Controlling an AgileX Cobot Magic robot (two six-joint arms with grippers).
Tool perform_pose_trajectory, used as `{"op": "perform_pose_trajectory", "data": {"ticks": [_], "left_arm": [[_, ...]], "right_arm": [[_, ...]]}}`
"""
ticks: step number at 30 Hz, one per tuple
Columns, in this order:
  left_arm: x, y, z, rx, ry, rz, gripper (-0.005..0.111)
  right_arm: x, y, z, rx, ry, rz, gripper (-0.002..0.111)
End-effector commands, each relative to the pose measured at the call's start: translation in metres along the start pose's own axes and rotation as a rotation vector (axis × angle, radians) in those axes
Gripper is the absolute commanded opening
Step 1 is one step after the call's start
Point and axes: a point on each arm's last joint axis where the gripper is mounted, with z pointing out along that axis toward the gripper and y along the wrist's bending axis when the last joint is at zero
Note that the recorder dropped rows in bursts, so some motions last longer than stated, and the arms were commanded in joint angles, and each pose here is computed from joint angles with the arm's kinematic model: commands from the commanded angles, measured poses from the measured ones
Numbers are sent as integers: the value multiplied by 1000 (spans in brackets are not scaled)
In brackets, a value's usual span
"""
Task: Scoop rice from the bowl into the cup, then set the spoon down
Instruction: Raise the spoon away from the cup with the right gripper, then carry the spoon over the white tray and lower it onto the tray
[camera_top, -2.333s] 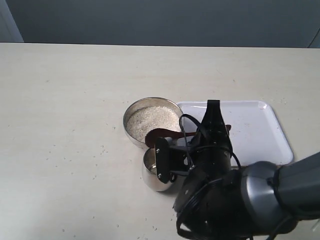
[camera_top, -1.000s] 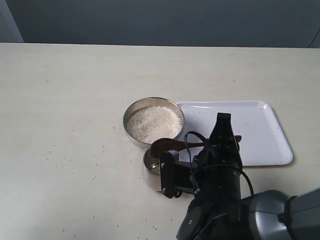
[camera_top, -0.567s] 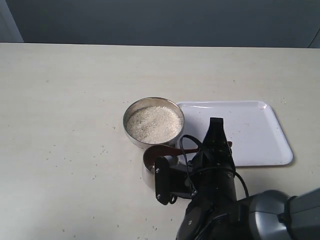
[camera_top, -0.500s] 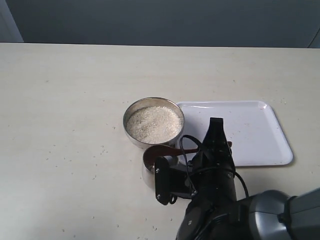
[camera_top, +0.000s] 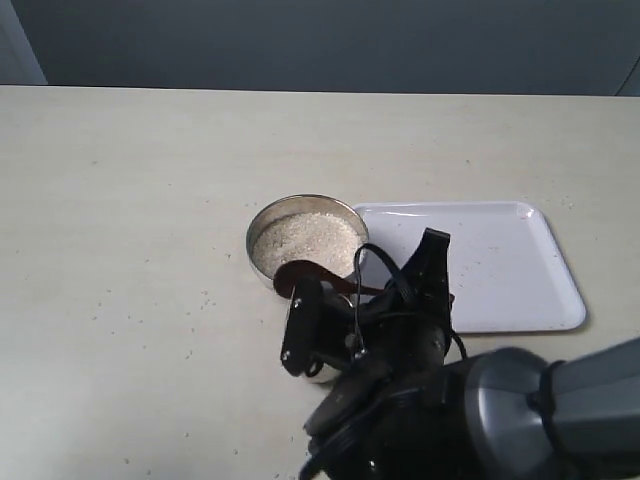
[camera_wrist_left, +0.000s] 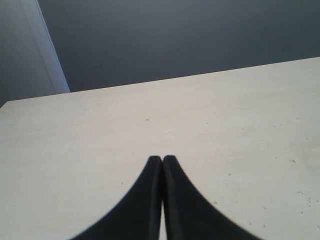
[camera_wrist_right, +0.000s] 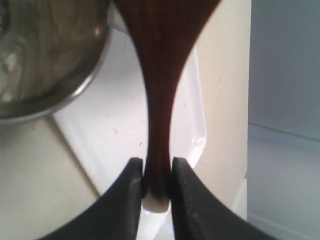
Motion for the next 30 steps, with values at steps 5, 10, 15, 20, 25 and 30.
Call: {"op": "perform_pose_trajectory", "data": {"ticks": [5,10,15,20,25,30], "left_arm": [[-2,0,-1,3,-10,-5,1],[-2,0,-1,3,-10,-5,1],[-2,0,-1,3,-10,-5,1],[-2,0,-1,3,-10,-5,1],[-2,0,-1,3,-10,-5,1],[-2,0,-1,3,-10,-5,1]], "right_arm": [[-8,-64,12,-195,233,332,-1],[2,-103,32,-487,440,446,-1],[26,-124,63,-684,552,596,-1],[36,-132,73,-659,581,637,-1],[46,-137,87,-648,622,660,-1],[63,-139,128,-933,749,1231,-1]]}}
